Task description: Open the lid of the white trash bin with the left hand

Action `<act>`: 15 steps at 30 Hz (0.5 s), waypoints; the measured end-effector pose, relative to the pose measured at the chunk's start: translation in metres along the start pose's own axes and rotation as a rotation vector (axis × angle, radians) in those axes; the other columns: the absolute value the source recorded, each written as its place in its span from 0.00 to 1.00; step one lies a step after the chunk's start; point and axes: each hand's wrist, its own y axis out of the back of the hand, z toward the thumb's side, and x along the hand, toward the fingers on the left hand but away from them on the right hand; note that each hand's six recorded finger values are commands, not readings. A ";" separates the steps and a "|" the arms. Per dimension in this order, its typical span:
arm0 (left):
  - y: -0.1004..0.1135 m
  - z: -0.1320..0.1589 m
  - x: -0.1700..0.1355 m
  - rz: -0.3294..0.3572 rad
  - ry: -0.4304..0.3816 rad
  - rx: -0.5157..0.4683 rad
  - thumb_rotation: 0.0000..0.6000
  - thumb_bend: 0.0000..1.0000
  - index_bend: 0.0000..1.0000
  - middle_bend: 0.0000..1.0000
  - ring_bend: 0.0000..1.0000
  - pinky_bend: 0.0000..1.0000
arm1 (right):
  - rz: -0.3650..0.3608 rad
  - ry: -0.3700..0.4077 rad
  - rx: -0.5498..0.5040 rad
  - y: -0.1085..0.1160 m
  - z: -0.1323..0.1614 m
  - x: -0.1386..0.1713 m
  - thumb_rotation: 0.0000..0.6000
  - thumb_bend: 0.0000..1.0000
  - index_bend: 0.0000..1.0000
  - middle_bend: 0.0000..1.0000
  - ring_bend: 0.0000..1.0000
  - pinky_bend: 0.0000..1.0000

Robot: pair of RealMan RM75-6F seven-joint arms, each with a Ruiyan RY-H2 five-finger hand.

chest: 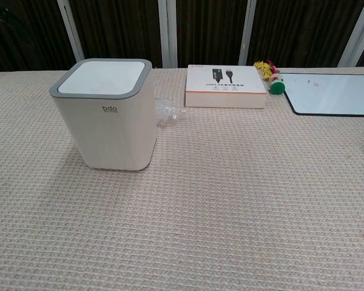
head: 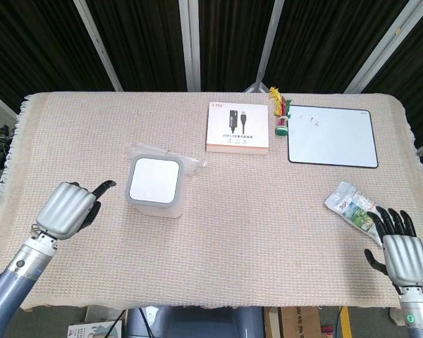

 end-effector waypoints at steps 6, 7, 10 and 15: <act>0.001 0.020 0.023 -0.061 -0.034 0.012 1.00 0.80 0.26 0.89 0.79 0.68 | 0.004 -0.003 0.003 -0.001 0.000 0.000 1.00 0.30 0.16 0.11 0.09 0.02; 0.001 0.026 0.026 -0.069 -0.048 0.002 1.00 0.80 0.26 0.89 0.79 0.68 | 0.003 -0.004 0.003 -0.001 0.000 -0.001 1.00 0.30 0.16 0.11 0.09 0.02; -0.001 0.038 0.033 -0.081 -0.075 -0.022 1.00 0.80 0.26 0.89 0.79 0.68 | 0.001 -0.008 0.001 0.000 -0.001 -0.001 1.00 0.30 0.16 0.11 0.09 0.02; -0.008 0.050 0.041 -0.100 -0.101 -0.022 1.00 0.80 0.26 0.89 0.79 0.68 | -0.002 -0.012 -0.002 0.000 -0.003 -0.002 1.00 0.30 0.16 0.11 0.09 0.02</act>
